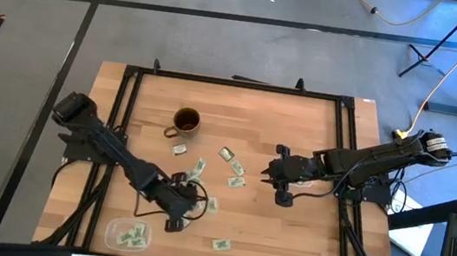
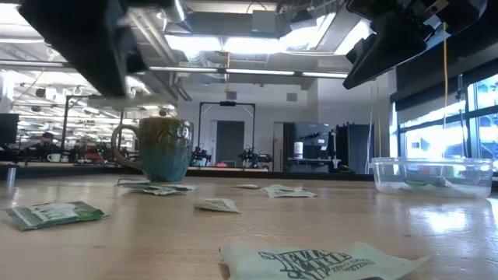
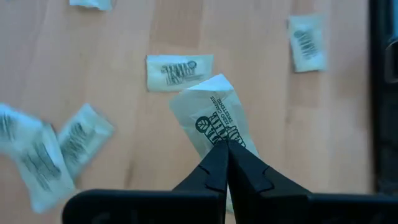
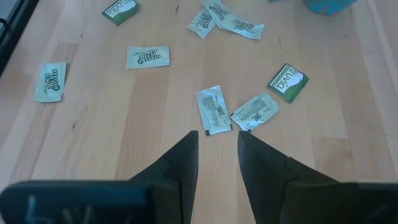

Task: Pick and place Stevia / Truvia into bins
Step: Put the stevia packet into the bottom transparent container

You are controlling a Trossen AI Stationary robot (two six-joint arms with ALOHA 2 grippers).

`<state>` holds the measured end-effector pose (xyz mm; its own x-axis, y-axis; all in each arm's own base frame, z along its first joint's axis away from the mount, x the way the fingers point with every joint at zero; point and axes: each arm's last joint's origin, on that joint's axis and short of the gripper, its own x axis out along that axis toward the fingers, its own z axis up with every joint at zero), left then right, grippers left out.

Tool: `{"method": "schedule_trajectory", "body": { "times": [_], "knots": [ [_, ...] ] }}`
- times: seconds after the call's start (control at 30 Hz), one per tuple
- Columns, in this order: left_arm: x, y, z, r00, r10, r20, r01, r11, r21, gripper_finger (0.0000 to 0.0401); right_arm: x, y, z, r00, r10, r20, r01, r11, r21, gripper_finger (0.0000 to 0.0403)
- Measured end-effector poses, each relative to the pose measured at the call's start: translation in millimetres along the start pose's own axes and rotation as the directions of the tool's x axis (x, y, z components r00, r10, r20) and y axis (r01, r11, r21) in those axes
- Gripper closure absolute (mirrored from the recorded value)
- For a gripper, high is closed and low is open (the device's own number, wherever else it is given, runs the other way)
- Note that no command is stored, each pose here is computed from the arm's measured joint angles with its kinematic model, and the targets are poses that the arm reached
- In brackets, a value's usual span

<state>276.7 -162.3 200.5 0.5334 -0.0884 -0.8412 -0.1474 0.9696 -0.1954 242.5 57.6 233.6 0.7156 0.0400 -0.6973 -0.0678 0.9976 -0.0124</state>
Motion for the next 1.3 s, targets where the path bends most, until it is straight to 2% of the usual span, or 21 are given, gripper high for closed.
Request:
{"method": "schedule_trajectory", "body": {
  "times": [0.1,0.23,0.37,0.53,0.63,0.87,1.17,1.3],
  "knots": [
    [-16.1,-10.9,-8.9,0.999,-0.032,0.007,0.033,0.993,-0.117,0.0399,0.0,0.0,0.0,1.000,0.000,0.000,0.000,1.000,-0.002,0.0286],
    [-32.0,-30.4,-28.9,0.996,-0.087,-0.014,0.080,0.963,-0.258,0.0399,0.0,0.0,0.0,1.000,0.000,0.000,0.000,1.000,-0.027,0.0286],
    [-41.2,-48.6,-49.8,0.991,-0.132,-0.037,0.105,0.905,-0.413,0.0399,0.0,0.0,0.1,1.000,0.000,0.001,0.000,0.999,-0.048,0.0286],
    [-52.1,-67.5,-77.2,0.984,-0.169,-0.061,0.104,0.812,-0.574,0.0399,0.0,-0.1,0.1,1.000,-0.001,0.001,0.001,0.999,-0.052,0.0286],
    [-57.6,-72.8,-93.1,0.986,-0.147,-0.076,0.066,0.771,-0.634,0.0399,0.0,-0.1,0.2,1.000,-0.001,0.002,0.001,0.999,-0.052,0.0286],
    [-64.3,-69.4,-119.8,0.978,-0.050,-0.203,-0.123,0.650,-0.750,0.0399,0.0,-0.1,0.5,1.000,0.000,0.006,0.001,0.999,-0.050,0.0286],
    [-38.8,-75.2,-132.8,0.927,-0.043,-0.371,-0.259,0.642,-0.722,0.0399,0.1,-0.1,0.7,1.000,-0.001,0.008,0.002,0.997,-0.072,0.0286],
    [-35.4,-75.5,-134.2,0.928,-0.032,-0.371,-0.265,0.643,-0.718,0.0397,0.0,0.1,2.3,1.000,0.001,0.025,0.001,0.997,-0.071,0.0286]
  ]
}}
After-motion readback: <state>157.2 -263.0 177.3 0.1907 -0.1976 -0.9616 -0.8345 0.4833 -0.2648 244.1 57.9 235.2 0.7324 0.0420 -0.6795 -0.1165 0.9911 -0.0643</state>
